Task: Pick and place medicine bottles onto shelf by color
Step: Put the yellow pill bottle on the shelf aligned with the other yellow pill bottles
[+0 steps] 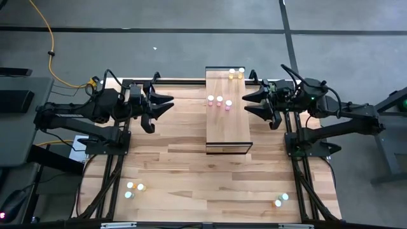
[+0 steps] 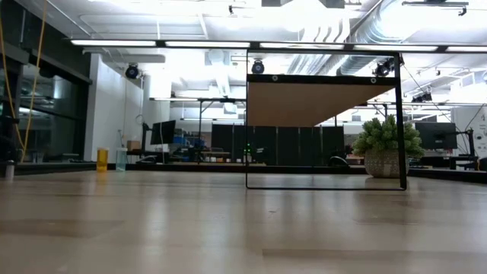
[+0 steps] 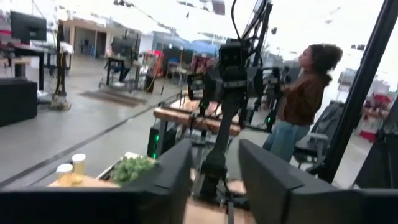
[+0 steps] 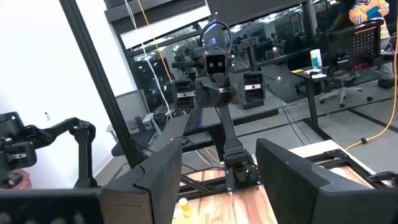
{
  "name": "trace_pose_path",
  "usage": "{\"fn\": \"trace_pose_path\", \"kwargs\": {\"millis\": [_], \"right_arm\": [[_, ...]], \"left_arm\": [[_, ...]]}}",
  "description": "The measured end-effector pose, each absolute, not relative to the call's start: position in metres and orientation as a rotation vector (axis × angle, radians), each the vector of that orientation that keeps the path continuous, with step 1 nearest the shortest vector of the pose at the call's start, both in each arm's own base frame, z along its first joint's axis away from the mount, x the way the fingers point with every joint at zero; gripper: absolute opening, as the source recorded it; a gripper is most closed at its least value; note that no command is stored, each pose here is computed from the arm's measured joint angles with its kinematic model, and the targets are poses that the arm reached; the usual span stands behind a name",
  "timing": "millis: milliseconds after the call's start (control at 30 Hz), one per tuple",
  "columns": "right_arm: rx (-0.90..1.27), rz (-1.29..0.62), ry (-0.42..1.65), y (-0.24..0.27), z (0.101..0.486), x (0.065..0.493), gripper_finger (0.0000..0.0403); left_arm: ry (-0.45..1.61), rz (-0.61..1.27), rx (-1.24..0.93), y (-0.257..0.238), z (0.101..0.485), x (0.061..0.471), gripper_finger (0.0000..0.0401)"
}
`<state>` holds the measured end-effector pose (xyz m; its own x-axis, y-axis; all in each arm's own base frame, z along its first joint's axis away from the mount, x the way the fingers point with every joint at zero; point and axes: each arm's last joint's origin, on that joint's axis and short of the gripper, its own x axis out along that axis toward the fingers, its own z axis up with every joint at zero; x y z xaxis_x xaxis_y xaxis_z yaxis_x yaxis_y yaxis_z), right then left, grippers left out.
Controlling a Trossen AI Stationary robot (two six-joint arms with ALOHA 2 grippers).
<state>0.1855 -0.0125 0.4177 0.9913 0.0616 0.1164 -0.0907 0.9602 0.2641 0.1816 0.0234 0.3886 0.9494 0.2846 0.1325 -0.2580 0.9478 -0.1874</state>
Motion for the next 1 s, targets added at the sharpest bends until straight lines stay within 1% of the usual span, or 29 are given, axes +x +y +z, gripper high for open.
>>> {"fn": "trace_pose_path", "kwargs": {"millis": [100, 200, 300, 367, 500, 667, 733, 867, 1000], "right_arm": [[0.274, 0.076, -0.104, -0.012, 0.417, 0.186, 0.0197], [0.276, 0.043, -0.097, -0.013, 0.416, 0.186, 0.0197], [0.277, 0.03, -0.095, -0.014, 0.416, 0.186, 0.0197], [0.277, 0.03, -0.095, -0.014, 0.416, 0.186, 0.0197], [0.277, 0.03, -0.095, -0.014, 0.416, 0.186, 0.0197], [0.281, 0.028, -0.081, -0.014, 0.414, 0.186, 0.0197], [0.29, 0.028, -0.072, -0.014, 0.414, 0.186, 0.0197], [0.308, 0.026, -0.058, -0.014, 0.412, 0.186, 0.0197], [0.309, 0.024, -0.044, -0.014, 0.411, 0.186, 0.0197]], "left_arm": [[-0.09, 0.283, -0.166, 0.023, 0.4, 0.18, 0.0185], [0.039, 0.261, -0.167, 0.022, 0.41, 0.18, 0.0237], [0.175, 0.195, -0.186, 0.02, 0.419, 0.182, 0.0272], [0.295, 0.134, -0.208, 0.015, 0.419, 0.184, 0.0286], [0.597, 0.06, -0.272, -0.003, 0.405, 0.186, 0.0293], [1.02, 0.033, -0.383, -0.043, 0.366, 0.181, 0.0293], [1.144, 0.038, -0.402, -0.063, 0.347, 0.178, 0.0293], [1.252, 0.046, -0.436, -0.103, 0.308, 0.168, 0.0293], [1.263, 0.058, -0.393, -0.136, 0.27, 0.157, 0.0293]]}}
